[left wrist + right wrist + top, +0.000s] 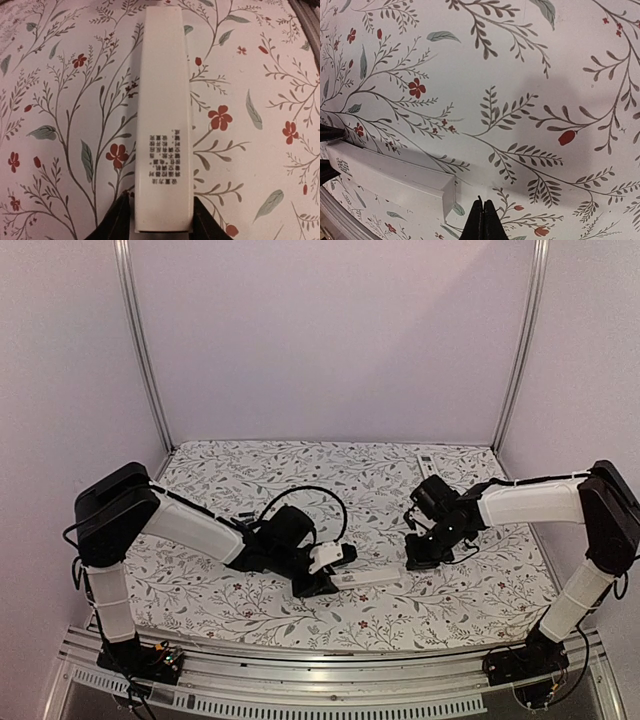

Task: Load the batteries into the remote control
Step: Press the battery cover on the remote control without the battery cover.

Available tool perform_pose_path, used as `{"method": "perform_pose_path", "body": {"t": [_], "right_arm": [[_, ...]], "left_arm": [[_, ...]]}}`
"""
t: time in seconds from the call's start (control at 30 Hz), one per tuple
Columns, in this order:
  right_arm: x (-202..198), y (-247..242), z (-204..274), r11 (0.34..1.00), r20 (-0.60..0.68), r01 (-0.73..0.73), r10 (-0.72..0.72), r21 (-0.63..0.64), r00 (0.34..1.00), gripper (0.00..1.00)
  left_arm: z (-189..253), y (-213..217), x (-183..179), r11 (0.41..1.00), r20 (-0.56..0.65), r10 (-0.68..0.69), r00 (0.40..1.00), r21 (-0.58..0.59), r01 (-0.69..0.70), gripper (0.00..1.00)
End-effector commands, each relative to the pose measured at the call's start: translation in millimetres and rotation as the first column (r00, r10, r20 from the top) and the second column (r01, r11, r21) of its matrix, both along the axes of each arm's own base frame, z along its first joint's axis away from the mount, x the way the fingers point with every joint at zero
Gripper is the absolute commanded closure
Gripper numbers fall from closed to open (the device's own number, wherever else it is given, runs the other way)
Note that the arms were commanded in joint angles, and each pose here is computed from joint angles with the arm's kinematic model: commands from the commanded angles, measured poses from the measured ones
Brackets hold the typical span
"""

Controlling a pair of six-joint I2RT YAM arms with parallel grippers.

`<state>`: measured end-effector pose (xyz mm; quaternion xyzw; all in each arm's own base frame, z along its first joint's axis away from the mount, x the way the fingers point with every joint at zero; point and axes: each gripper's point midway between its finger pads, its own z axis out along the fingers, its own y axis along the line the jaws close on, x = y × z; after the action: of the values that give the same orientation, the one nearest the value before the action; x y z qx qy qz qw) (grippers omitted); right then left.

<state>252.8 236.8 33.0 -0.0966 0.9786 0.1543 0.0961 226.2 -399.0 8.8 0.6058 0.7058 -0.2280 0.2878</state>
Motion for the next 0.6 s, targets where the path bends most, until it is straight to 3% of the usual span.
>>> {"method": "perform_pose_path", "body": {"t": [0.0,0.3,0.57], "right_arm": [[-6.5,4.1,-14.9,0.998,-0.009,-0.003,0.002,-0.056,1.000,1.00],[-22.9,51.1,-18.6,0.998,-0.033,-0.055,0.055,-0.017,0.998,1.00],[-20.0,60.9,-10.1,0.998,-0.020,-0.058,0.058,0.000,0.998,1.00]], "left_arm": [[-13.7,11.1,-7.0,0.999,-0.034,-0.001,0.999,0.042,0.003,0.63],[-13.9,-0.6,-10.6,0.999,-0.053,-0.025,0.998,0.027,0.026,0.77],[-11.3,-11.6,-15.6,0.999,-0.043,-0.051,0.998,0.009,0.052,0.78]]}}
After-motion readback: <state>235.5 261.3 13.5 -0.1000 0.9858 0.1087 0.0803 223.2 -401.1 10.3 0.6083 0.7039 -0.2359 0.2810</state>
